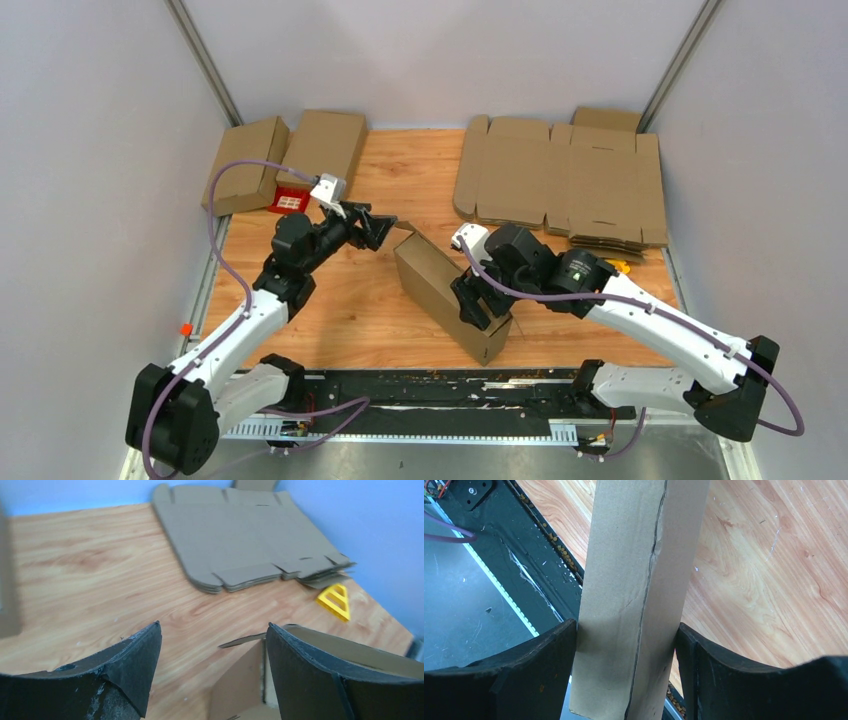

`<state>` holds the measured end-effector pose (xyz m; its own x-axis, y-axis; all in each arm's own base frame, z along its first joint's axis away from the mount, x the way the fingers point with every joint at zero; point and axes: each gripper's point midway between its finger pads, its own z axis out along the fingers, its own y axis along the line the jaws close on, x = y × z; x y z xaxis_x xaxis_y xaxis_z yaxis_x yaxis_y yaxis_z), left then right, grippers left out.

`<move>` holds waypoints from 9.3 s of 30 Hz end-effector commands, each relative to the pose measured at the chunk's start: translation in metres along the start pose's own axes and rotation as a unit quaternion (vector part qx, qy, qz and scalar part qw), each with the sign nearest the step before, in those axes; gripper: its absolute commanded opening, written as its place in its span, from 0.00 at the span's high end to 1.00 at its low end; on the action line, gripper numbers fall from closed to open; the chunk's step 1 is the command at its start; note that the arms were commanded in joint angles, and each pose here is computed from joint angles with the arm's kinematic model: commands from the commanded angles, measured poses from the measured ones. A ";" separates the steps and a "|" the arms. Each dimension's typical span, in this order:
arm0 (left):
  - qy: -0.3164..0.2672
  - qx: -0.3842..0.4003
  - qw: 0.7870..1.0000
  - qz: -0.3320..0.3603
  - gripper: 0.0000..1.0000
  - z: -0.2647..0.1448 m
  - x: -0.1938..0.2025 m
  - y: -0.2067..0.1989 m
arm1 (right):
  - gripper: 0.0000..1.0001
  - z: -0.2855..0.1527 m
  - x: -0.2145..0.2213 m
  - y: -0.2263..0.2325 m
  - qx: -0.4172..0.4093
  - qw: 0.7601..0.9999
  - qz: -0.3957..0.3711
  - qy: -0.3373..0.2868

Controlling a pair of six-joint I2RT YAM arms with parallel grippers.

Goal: Fold the paper box

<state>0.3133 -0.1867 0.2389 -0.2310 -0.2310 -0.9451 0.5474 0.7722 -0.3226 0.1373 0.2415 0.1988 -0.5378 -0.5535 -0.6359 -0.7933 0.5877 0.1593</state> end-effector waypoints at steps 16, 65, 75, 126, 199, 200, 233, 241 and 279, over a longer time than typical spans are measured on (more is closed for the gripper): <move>0.006 0.193 0.980 0.047 0.39 0.007 0.006 -0.056 | 0.25 -0.010 -0.010 -0.002 0.004 1.000 -0.016 -0.026; 0.089 0.138 0.980 0.113 0.99 -0.005 0.054 -0.064 | 0.26 -0.009 -0.003 -0.040 0.110 0.994 0.004 -0.015; 0.097 0.091 0.984 0.118 1.00 -0.005 0.057 -0.047 | 0.07 -0.024 -0.010 -0.036 0.105 0.994 0.005 -0.028; 0.088 0.093 0.985 0.112 1.00 -0.008 0.055 -0.054 | 0.37 0.020 -0.027 -0.019 0.170 0.983 -0.037 0.052; 0.063 -0.090 0.990 0.094 1.00 -0.024 0.044 0.004 | 0.46 -0.023 -0.026 -0.081 0.134 0.940 0.260 -0.174; 0.062 -0.090 0.990 0.094 1.00 -0.024 0.043 0.005 | 0.48 -0.022 -0.029 -0.081 0.122 0.937 0.274 -0.181; 0.067 -0.066 0.991 0.093 0.94 -0.022 0.045 -0.005 | 0.97 -0.024 -0.037 -0.068 0.061 0.912 0.381 -0.136; 0.057 -0.061 0.994 0.070 0.80 -0.017 0.046 -0.008 | 0.99 -0.021 -0.037 -0.062 0.040 0.913 0.382 -0.136; 0.083 -0.100 0.985 0.117 1.00 -0.021 0.047 0.009 | 1.00 -0.053 -0.057 -0.076 -0.012 0.851 0.480 -0.213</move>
<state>0.2939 -0.1790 0.2020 -0.2149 0.0082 -0.9766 0.4307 0.8983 -0.0872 0.2006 0.1973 0.2238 -0.8566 0.3847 -0.3438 0.0270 0.6988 0.7148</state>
